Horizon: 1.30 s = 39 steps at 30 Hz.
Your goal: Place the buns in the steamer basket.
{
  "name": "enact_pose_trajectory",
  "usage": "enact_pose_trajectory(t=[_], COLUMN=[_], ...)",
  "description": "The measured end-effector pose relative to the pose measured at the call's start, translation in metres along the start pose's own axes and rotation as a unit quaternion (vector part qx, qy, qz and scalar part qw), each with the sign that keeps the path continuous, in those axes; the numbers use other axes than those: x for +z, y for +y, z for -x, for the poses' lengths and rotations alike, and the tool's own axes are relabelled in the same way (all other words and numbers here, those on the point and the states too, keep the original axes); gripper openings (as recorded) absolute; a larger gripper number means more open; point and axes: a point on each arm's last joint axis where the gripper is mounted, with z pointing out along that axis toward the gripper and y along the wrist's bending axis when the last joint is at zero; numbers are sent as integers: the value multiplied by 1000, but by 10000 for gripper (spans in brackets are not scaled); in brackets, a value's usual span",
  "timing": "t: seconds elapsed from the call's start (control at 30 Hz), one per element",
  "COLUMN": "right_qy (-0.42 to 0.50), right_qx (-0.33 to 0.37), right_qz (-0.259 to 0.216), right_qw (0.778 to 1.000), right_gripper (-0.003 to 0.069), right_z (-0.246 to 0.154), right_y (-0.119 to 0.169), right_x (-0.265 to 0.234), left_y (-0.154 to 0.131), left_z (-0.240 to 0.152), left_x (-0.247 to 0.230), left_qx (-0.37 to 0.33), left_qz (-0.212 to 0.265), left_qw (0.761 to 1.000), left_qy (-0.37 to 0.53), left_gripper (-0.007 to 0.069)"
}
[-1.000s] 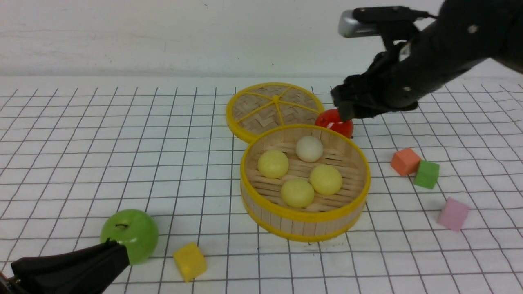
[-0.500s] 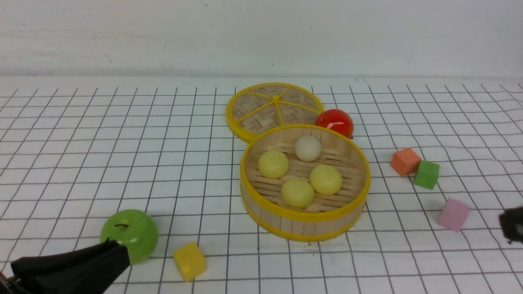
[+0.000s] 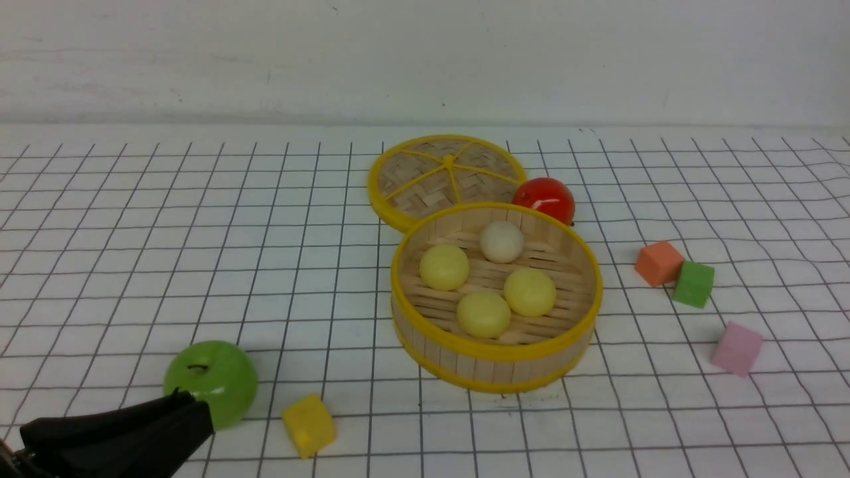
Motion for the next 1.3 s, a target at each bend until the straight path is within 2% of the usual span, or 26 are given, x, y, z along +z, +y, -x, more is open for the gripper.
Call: enact_pose_trajectory(t=[0.13,0.27,0.37,1.3], right_qy=[-23,-13,-3,2], right_qx=[25,3,1,11], right_qz=[-24,-30,-30,-22], right_qw=[999,999,1000,1000], right_gripper=[-20,-20,-20,-10], right_z=[-54,-108,-125,-126], right_y=[-9,-16,-17,-16], right_x=[31,45,48,47], left_y=[0,0,0,0], left_z=[0,0,0,0], left_x=[0,0,0,0], left_qx=[0,0,0,0], left_qz=[0,0,0,0], left_qw=[1000,1000,1000,1000], left_qy=[0,0,0,1], left_gripper=[92,95,100,106])
